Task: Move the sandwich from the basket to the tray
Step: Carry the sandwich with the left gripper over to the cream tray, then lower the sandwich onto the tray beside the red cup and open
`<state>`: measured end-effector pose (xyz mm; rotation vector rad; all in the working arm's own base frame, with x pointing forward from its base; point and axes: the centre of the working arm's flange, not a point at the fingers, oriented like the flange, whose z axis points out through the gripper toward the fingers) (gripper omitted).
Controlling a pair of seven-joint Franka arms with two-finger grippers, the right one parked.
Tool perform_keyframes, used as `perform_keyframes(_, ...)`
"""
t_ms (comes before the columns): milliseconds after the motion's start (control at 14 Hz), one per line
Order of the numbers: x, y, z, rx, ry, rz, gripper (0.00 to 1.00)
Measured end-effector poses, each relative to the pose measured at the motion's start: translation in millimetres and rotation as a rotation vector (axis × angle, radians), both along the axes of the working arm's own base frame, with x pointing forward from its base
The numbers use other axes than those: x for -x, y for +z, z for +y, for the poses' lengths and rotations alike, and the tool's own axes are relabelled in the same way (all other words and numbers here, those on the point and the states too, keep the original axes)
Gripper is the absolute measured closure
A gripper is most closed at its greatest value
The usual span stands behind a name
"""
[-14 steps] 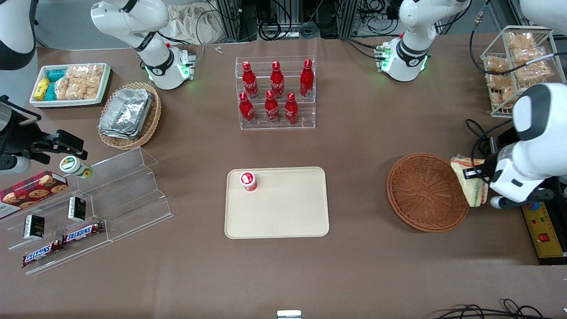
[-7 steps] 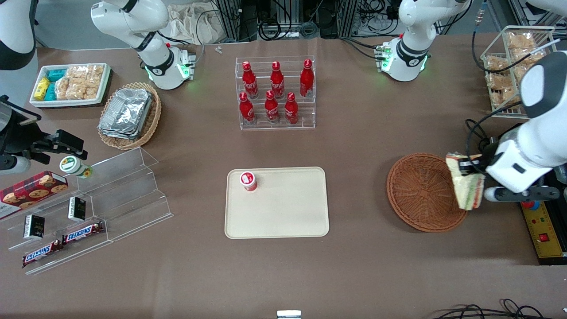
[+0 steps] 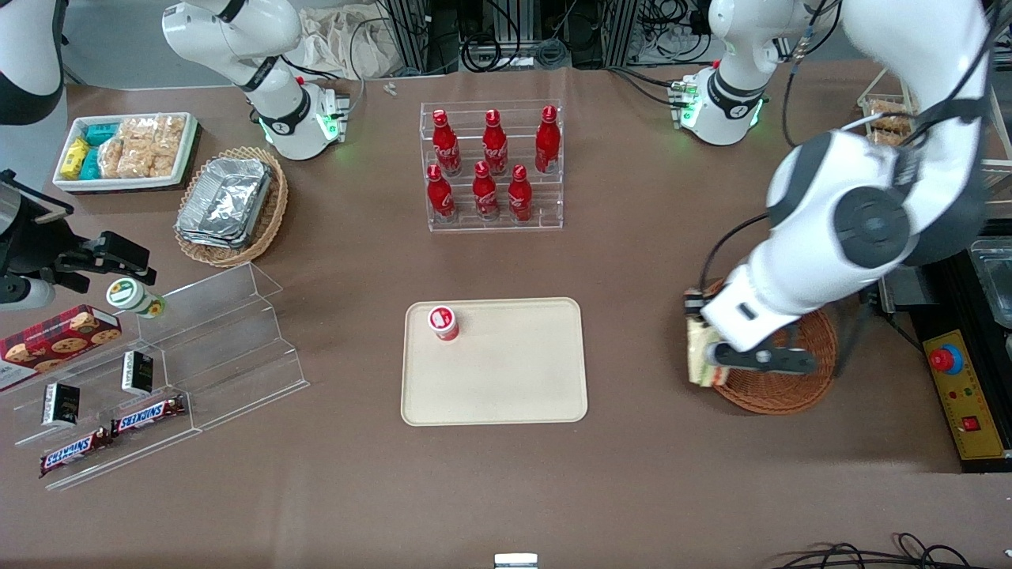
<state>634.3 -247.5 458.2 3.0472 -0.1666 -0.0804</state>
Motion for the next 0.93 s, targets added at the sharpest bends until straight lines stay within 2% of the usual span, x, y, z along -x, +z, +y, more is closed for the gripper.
perform_keyframes(214, -3, -56, -56, 0.050, 0.025, -0.014, 0.84)
perform_keyframes(286, -1, -77, -74, 0.040, 0.038, -0.020, 0.84)
perform_keyframes(357, 2, -98, -89, 0.015, 0.051, -0.031, 0.84)
perform_keyframes(500, 12, -138, -124, -0.042, 0.074, -0.079, 0.84)
perform_keyframes(643, 23, -166, -149, -0.069, 0.105, -0.107, 0.84)
perform_keyframes(714, 26, -174, -156, -0.067, 0.112, -0.107, 0.84)
perform_keyframes(786, 26, -181, -159, -0.050, 0.115, -0.114, 0.84)
perform_keyframes(929, 20, -191, -162, 0.002, 0.123, -0.144, 0.84)
